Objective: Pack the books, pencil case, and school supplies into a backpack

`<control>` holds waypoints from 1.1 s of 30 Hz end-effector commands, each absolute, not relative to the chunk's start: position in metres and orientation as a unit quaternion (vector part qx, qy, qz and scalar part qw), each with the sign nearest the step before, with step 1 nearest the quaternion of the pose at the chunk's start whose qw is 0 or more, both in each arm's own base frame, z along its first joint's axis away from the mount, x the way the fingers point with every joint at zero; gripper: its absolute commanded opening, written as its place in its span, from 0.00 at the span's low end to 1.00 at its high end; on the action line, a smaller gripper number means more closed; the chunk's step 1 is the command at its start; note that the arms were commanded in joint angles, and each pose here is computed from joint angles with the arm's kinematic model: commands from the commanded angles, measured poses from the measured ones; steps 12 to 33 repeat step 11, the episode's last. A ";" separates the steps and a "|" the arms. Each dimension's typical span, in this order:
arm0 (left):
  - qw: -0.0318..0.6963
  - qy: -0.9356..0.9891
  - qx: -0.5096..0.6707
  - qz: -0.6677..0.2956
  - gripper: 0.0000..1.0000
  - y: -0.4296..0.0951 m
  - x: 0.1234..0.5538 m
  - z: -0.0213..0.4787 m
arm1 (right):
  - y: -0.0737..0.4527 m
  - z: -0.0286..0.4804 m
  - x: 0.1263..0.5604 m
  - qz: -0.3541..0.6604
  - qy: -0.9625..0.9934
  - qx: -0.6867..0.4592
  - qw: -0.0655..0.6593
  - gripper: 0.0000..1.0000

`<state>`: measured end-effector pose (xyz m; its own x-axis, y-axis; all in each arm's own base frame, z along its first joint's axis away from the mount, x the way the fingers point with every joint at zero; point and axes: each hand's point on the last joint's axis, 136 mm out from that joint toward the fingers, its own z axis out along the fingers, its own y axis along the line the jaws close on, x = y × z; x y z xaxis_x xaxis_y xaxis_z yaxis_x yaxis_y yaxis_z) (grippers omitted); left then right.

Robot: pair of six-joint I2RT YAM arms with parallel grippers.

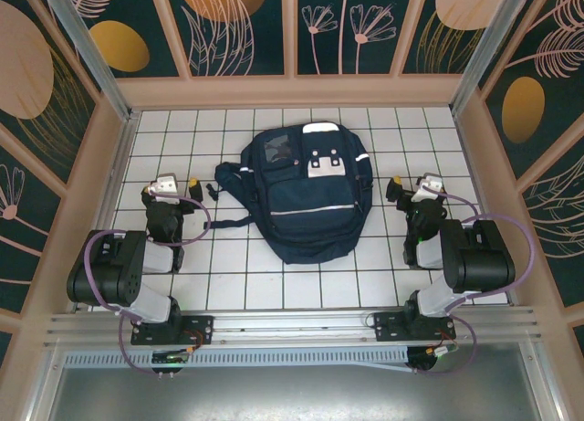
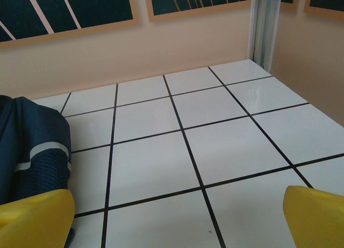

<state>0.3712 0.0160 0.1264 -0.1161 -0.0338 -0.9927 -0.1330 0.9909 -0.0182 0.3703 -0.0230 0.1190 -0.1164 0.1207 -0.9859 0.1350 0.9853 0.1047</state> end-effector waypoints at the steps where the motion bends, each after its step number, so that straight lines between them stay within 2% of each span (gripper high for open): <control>1: 0.674 0.735 -0.064 0.028 0.99 0.016 0.376 0.136 | -0.022 0.129 0.372 -0.001 0.733 0.085 0.675 0.99; 33: 0.675 0.735 -0.064 0.028 0.99 0.016 0.376 0.137 | -0.022 0.129 0.372 -0.001 0.733 0.084 0.675 0.99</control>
